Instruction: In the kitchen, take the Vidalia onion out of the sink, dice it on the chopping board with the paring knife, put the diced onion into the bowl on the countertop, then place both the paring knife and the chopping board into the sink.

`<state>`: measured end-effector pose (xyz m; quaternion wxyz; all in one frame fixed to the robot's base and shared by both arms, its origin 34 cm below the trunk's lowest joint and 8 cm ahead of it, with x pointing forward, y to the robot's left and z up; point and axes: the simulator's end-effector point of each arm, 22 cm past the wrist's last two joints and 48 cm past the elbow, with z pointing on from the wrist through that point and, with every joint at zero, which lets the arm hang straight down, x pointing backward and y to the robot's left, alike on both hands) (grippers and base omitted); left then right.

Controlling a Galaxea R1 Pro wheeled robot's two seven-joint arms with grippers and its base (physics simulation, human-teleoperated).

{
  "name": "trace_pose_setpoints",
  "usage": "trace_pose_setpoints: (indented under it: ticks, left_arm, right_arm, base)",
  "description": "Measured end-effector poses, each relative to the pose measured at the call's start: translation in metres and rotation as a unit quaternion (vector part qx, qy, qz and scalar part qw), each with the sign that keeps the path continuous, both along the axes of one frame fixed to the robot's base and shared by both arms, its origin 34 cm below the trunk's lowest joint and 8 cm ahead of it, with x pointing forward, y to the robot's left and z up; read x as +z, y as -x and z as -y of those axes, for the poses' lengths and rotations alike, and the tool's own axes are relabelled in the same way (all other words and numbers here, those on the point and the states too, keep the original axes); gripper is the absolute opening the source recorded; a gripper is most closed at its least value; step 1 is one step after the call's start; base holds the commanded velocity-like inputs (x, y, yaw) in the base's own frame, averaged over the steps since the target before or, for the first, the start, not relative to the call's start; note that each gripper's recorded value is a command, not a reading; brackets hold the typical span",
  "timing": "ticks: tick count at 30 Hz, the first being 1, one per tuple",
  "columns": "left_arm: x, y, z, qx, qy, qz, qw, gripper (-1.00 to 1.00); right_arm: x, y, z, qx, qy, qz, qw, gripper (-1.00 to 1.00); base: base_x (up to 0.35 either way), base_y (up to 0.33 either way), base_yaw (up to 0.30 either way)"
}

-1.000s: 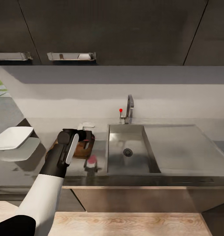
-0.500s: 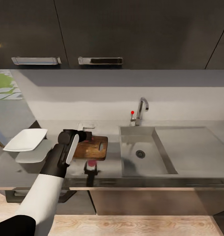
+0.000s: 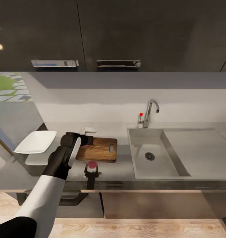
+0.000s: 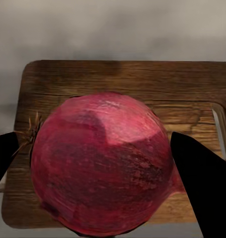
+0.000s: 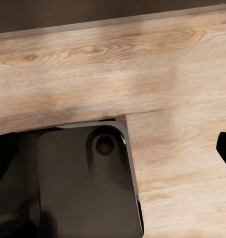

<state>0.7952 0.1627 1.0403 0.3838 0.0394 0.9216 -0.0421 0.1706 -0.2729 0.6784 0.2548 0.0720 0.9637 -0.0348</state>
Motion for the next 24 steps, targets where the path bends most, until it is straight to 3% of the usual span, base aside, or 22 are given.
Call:
trace_pose_setpoints:
  ticks: [24]
  left_arm:
    - [-0.015, 0.001, 0.004, -0.003, 0.001, -0.013, 0.9999, -1.0]
  right_arm:
    - [-0.001, 0.006, 0.0, 0.0, 0.0, -0.009, 1.0, 1.0]
  base:
    - [0.056, -0.006, 0.0]
